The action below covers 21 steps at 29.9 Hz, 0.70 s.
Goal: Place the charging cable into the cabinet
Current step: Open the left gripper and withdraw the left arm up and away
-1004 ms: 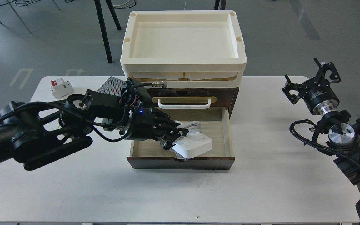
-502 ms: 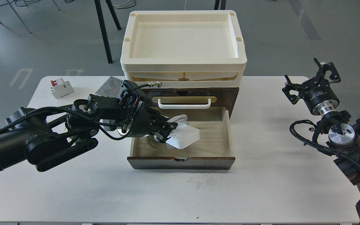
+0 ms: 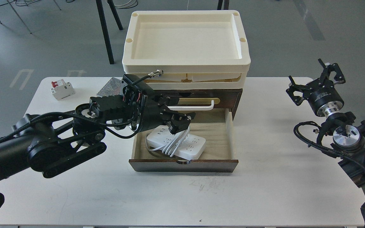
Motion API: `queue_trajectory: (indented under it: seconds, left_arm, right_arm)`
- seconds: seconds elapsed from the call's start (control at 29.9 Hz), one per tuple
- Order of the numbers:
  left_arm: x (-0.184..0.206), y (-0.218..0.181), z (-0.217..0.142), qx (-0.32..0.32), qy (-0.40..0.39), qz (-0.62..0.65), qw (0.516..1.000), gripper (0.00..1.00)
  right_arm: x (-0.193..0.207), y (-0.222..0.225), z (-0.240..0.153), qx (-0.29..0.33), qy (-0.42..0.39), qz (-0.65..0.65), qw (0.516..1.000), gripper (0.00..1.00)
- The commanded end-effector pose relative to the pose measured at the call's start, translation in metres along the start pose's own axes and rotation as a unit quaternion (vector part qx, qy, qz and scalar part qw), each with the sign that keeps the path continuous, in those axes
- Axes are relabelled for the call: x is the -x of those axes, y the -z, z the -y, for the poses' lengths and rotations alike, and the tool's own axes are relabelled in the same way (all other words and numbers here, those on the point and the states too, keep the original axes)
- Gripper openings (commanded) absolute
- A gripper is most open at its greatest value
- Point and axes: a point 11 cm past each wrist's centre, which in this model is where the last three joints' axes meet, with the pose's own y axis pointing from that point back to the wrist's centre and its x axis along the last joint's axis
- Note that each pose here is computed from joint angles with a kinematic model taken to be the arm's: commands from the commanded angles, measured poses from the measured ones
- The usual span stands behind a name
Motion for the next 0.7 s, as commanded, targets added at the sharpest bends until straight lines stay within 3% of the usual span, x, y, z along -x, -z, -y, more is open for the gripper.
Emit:
queue_trajectory:
  seconds: [0.0, 0.2, 0.3, 0.47, 0.67]
  left_arm:
    - [-0.06, -0.029, -0.022, 0.132, -0.093, -0.096, 0.982, 0.96]
    - [-0.149, -0.018, -0.09, 0.297, -0.199, -0.323, 0.876, 0.99]
    - [-0.179, 0.004, -0.129, 0.327, -0.267, -0.38, 0.823, 0.99]
    - [-0.19, 0.074, -0.166, 0.307, -0.356, -0.464, 0.751, 0.99]
    - [-0.152, 0.171, -0.192, 0.232, -0.445, -0.566, 0.654, 1.0]
  right_arm:
    - [0.0, 0.0, 0.0, 0.0, 0.0, 0.0, 1.0, 1.0]
    - [0.0, -0.001, 0.0, 0.001, 0.0, 0.0, 1.0, 1.0]
    - [0.001, -0.001, 0.0, 0.002, 0.002, -0.001, 1.0, 1.0]
    - [0.001, -0.002, 0.0, 0.003, 0.002, -0.001, 1.0, 1.0]
    - [0.002, -0.001, 0.001, 0.003, 0.003, 0.0, 1.0, 1.0]
